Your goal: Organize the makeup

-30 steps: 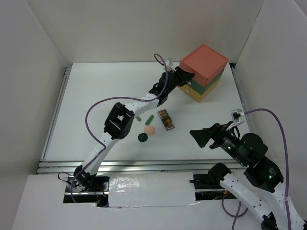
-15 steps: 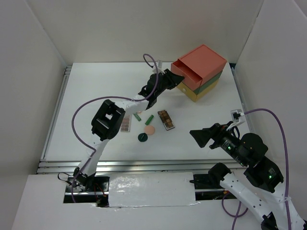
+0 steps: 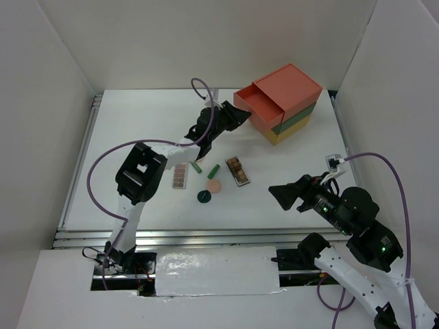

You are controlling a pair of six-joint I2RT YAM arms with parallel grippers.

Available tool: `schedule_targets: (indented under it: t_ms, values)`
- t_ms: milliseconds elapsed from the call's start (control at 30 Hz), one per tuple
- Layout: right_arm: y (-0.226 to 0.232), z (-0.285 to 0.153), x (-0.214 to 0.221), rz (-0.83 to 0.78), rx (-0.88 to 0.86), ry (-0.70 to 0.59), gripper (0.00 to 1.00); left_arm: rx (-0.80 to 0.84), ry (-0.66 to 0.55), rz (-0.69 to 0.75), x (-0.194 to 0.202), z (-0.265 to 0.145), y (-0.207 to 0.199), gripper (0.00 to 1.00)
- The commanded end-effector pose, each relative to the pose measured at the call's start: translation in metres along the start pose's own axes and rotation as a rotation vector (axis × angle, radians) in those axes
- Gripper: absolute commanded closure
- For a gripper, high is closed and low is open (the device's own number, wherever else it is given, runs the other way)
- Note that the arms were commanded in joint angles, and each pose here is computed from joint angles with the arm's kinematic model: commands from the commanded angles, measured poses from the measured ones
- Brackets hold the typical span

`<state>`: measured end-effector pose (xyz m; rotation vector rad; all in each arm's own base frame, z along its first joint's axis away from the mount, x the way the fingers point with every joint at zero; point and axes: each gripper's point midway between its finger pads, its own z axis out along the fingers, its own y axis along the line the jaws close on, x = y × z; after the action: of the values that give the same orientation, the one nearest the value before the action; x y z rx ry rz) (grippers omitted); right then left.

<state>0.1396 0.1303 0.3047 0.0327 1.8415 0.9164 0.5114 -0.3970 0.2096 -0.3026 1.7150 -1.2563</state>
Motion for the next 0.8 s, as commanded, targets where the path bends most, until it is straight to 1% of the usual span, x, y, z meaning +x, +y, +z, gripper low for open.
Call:
schedule_targets:
  t_ms: [0,33,67,100,200,267,300,367,400,433,467,500,533,567,600,633,667,700,733,767]
  values:
    - [0.009,0.007,-0.008,0.003,-0.036,-0.023,0.02,0.062,-0.112,0.04,-0.042,-0.008,-0.027,0.55]
    - [0.009,0.008,-0.007,-0.002,-0.037,-0.019,0.01,0.062,-0.112,0.042,-0.041,-0.012,-0.027,0.46]
    - [0.009,0.009,-0.007,-0.006,-0.036,-0.018,0.0,0.06,-0.113,0.043,-0.041,-0.012,-0.026,0.06]
    - [0.009,0.01,-0.007,-0.01,-0.037,-0.019,0.0,0.058,-0.11,0.047,-0.04,-0.013,-0.027,0.01]
    - [0.007,0.019,-0.004,-0.018,-0.032,-0.002,0.0,0.038,-0.103,0.062,-0.043,-0.02,-0.026,0.01]
    - [0.006,0.03,0.005,-0.022,-0.032,0.04,0.0,0.022,-0.108,0.079,-0.048,-0.034,-0.029,0.0]
    - [0.006,0.035,0.006,-0.022,-0.035,0.046,0.0,0.013,-0.137,0.088,-0.062,-0.044,-0.04,0.01]
    - [-0.002,0.052,0.017,-0.026,-0.007,0.095,0.02,-0.057,-0.128,0.116,-0.063,-0.059,-0.027,0.01]
    - [-0.004,0.06,0.02,-0.025,0.007,0.112,0.03,-0.114,-0.145,0.124,-0.072,-0.067,-0.02,0.01]
    - [-0.013,0.077,0.03,-0.024,0.054,0.17,0.05,-0.228,-0.101,0.143,-0.072,-0.086,-0.01,0.0]
    - [-0.018,0.086,0.037,-0.024,0.082,0.207,0.05,-0.31,-0.088,0.161,-0.075,-0.098,0.0,0.01]
    - [-0.028,0.106,0.058,-0.026,0.131,0.307,0.06,-0.389,-0.132,0.206,-0.093,-0.118,-0.004,0.01]
    - [-0.027,0.117,0.063,-0.038,0.141,0.346,0.09,-0.543,-0.064,0.229,-0.083,-0.146,0.021,0.01]
    - [-0.029,0.128,0.071,-0.05,0.17,0.375,0.09,-0.638,-0.052,0.242,-0.083,-0.167,0.032,0.01]
    - [-0.049,0.148,0.086,-0.072,0.284,0.416,0.09,-0.732,-0.116,0.242,-0.099,-0.196,0.032,0.01]
    - [-0.041,0.161,0.088,-0.075,0.299,0.417,0.09,-0.876,-0.054,0.264,-0.09,-0.233,0.052,0.01]
    - [-0.043,0.173,0.091,-0.077,0.329,0.416,0.09,-0.96,-0.044,0.27,-0.089,-0.256,0.061,0.01]
    - [-0.052,0.195,0.097,-0.092,0.405,0.424,0.11,-1.025,-0.077,0.268,-0.097,-0.282,0.061,0.01]
    - [-0.053,0.207,0.101,-0.077,0.443,0.422,0.11,-1.102,-0.015,0.3,-0.09,-0.308,0.07,0.01]
    - [-0.07,0.221,0.12,-0.092,0.524,0.461,0.12,-1.118,0.011,0.324,-0.089,-0.327,0.069,0.01]
